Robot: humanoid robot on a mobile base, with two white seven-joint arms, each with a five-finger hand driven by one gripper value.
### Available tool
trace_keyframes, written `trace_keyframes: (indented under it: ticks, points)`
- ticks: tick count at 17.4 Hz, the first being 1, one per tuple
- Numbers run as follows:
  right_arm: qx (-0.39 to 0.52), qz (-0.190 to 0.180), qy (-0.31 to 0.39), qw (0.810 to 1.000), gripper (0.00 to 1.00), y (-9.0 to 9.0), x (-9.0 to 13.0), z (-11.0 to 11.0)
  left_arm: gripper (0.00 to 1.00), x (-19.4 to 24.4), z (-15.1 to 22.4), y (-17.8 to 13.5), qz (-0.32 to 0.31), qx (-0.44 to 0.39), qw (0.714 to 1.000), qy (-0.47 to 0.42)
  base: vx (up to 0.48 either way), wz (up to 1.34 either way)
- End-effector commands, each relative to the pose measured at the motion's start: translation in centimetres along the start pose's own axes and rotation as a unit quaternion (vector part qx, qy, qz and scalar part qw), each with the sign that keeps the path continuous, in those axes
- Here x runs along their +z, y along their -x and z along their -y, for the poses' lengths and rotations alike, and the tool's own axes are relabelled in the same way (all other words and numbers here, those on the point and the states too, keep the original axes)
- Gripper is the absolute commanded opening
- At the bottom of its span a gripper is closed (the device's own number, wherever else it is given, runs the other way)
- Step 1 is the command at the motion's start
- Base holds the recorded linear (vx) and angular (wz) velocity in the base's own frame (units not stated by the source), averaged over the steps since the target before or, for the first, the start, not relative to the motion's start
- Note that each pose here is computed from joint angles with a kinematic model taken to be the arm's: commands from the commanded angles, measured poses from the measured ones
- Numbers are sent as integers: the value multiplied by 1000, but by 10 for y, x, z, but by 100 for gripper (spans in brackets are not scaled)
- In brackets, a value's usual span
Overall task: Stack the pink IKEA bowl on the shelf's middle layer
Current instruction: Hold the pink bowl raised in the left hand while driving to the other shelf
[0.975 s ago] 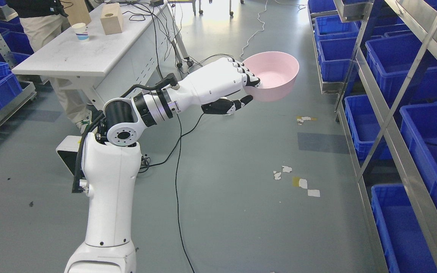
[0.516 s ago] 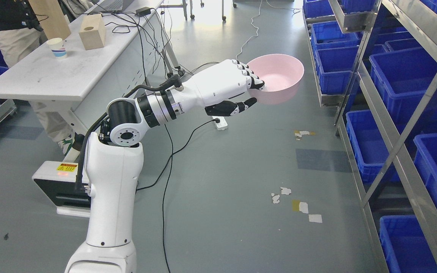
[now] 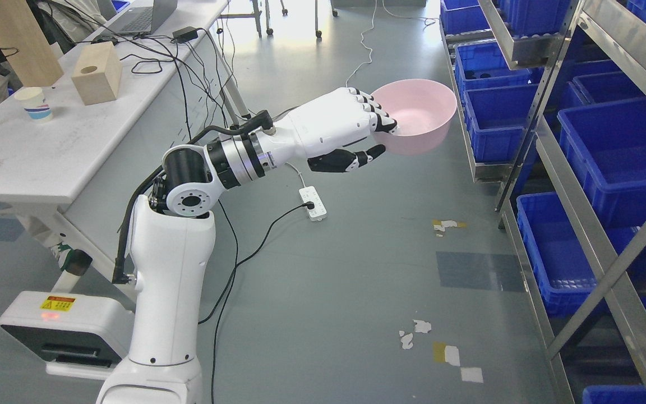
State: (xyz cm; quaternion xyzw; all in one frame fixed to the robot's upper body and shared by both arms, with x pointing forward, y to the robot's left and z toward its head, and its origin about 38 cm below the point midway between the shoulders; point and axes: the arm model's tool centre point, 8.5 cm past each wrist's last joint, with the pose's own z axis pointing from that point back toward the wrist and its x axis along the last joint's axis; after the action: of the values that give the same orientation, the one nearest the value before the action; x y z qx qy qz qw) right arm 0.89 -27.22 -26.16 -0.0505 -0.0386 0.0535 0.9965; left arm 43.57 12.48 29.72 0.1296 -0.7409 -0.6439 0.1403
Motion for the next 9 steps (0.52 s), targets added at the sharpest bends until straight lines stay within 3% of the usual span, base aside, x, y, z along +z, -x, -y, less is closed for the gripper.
trace_keyframes:
  ticks: [1, 9]
  points:
    - [1, 6, 9, 1000, 100, -3, 0, 11, 3, -9, -5, -6, 23, -10, 1000, 5, 372, 4]
    - [1, 6, 9, 1000, 100, -2, 0, 11, 3, -18, -9, -11, 37, -14, 999, -1, 342, 31]
